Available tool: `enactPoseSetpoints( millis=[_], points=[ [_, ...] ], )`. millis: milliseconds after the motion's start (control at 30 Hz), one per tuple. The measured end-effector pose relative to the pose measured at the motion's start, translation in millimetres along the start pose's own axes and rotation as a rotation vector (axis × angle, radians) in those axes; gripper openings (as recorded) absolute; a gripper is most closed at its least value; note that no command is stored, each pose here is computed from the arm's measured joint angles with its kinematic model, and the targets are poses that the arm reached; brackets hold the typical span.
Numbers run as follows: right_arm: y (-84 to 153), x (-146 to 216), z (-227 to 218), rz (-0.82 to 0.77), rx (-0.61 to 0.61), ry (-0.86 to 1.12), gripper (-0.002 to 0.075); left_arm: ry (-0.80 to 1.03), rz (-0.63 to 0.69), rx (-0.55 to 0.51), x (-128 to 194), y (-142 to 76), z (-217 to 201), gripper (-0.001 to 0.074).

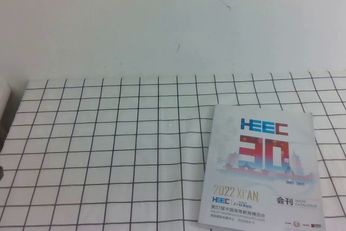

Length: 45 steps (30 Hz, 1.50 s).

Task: Close book
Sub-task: 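Close the open booklet and leave it lying on the table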

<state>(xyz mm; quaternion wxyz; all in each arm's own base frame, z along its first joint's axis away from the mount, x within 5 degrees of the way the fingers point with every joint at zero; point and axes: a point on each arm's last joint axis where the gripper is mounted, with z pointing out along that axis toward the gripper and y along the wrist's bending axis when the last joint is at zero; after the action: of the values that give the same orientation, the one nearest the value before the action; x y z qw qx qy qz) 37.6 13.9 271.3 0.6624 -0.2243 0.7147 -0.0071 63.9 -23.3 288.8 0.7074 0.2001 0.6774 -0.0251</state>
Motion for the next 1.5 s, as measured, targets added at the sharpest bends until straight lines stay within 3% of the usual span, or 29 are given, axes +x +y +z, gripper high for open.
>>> enactPoseSetpoints(
  millis=[200,1067,1267,1500],
  points=[
    [-3,-4,-3,-0.043,0.058,-0.116,-0.0003,-0.024,-0.004,-0.031,19,-3,-5,-0.0001],
    [10,32,7,-0.035,-0.036,0.101,-0.0003,-0.008,-0.020,-0.019,22,-5,-4,-0.0001],
    [11,33,7,-0.035,-0.039,0.108,-0.0003,-0.067,-0.005,-0.124,32,1,-2,-0.0001],
    [11,33,7,-0.034,-0.041,0.110,-0.0003,0.052,-0.001,-0.201,54,2,-2,-0.0002]
  ],
)
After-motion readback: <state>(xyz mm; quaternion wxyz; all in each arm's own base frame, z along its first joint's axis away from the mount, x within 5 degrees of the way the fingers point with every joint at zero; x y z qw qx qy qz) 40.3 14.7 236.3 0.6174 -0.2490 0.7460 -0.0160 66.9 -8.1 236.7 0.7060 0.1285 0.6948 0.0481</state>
